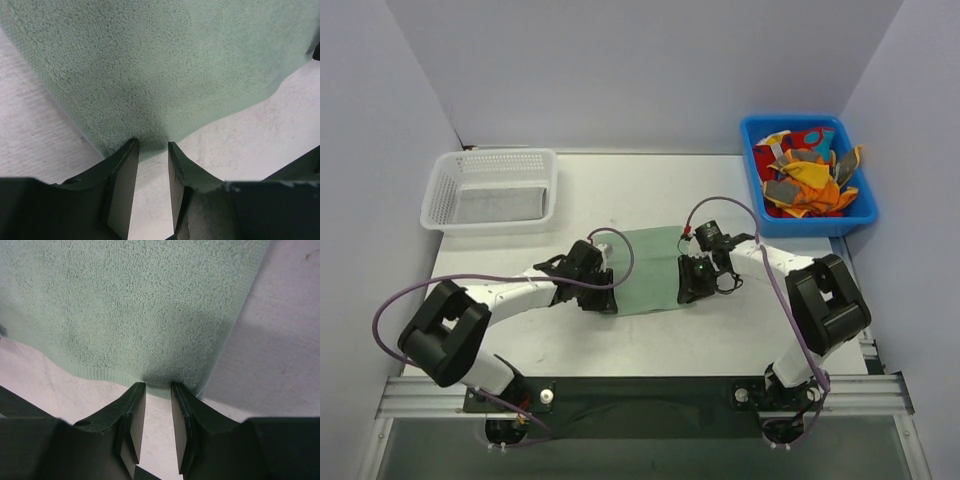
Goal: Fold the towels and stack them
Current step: Fold the towel
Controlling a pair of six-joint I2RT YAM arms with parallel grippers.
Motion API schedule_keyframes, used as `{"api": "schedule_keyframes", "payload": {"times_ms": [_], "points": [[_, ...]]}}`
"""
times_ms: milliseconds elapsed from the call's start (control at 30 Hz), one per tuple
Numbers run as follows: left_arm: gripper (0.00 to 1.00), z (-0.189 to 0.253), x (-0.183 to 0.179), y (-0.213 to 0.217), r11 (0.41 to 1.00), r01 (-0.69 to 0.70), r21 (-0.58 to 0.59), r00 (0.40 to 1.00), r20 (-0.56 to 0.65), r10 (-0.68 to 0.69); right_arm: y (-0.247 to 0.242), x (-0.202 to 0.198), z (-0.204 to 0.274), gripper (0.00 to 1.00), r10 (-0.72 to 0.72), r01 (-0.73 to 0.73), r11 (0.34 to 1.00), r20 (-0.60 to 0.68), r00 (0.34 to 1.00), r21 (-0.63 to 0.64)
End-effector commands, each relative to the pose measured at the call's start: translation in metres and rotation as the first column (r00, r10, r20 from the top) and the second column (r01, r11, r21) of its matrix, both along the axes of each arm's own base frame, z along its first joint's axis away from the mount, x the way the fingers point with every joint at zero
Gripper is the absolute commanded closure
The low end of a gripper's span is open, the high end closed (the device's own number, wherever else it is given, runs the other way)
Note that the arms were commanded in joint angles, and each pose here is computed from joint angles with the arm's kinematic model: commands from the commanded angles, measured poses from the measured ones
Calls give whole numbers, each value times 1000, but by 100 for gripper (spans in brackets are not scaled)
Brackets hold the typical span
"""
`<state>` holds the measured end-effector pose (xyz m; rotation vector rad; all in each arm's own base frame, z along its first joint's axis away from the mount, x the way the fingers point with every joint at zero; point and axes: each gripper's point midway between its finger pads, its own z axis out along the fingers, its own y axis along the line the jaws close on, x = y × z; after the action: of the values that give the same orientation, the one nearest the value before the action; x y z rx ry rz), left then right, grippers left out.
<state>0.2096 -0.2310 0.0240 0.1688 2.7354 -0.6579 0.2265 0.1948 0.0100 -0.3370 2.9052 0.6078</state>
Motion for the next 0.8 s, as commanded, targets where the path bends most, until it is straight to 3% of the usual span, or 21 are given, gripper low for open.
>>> {"api": "schedule_keyframes", "payload": {"times_ms": [0,167,333,500,567,767], "points": [[60,-4,-14,-2,1000,6,-26,998,-59,-8,-16,-27,-13,72,-30,27,999,-87,996,-44],[60,-4,-42,13,999,24,-24,996,-80,-26,-18,-53,-9,72,-23,23,1000,-124,992,4],[45,31,-29,18,999,31,-25,999,31,-30,-2,-33,38,68,-29,27,992,13,1000,127],[40,81,34,7,993,-58,-106,978,195,78,21,35,95,60,-93,34,972,246,965,234],[41,104,71,2,973,-117,-199,953,252,166,37,70,119,58,-168,58,942,317,933,330],[47,123,157,-30,900,-160,-406,896,323,306,74,152,134,54,-364,125,839,375,852,530]]}}
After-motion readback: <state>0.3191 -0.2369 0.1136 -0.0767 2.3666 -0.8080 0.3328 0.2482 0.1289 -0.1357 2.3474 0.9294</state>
